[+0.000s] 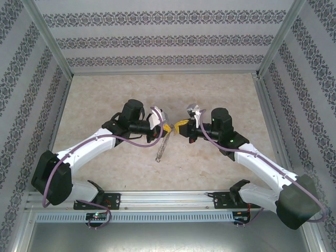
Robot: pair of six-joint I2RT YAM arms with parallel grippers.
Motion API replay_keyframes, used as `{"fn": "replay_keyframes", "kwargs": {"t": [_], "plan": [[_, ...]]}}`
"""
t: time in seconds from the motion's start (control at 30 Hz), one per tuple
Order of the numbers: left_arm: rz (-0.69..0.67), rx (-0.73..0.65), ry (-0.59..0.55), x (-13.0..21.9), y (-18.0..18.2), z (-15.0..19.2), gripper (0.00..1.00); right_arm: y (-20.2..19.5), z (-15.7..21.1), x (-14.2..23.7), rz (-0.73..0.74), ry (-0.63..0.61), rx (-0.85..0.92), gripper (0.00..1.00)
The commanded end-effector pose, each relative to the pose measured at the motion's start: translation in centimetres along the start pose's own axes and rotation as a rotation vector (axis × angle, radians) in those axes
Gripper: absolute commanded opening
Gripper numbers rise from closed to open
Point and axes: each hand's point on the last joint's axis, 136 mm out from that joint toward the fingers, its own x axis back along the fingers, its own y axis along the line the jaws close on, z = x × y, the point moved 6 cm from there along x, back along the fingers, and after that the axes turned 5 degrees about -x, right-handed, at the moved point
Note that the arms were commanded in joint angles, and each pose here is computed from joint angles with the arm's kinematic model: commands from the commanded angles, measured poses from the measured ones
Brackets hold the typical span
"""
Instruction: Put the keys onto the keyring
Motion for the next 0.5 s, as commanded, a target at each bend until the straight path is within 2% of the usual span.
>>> {"fn": "replay_keyframes", "kwargs": {"t": [0.0,0.47], "plan": [[0.013,-0.065,-0.054,0.42,0.25,-1.66,0.00,0.59,-0.70,-0.28,-0.009,0.005,0.060,0.00],[0.026,-0.071,-0.053,0.23,0.57,-2.17,0.00,1.13,-0.66,-0.92,-0.004,0.036,0.099,0.00]]}}
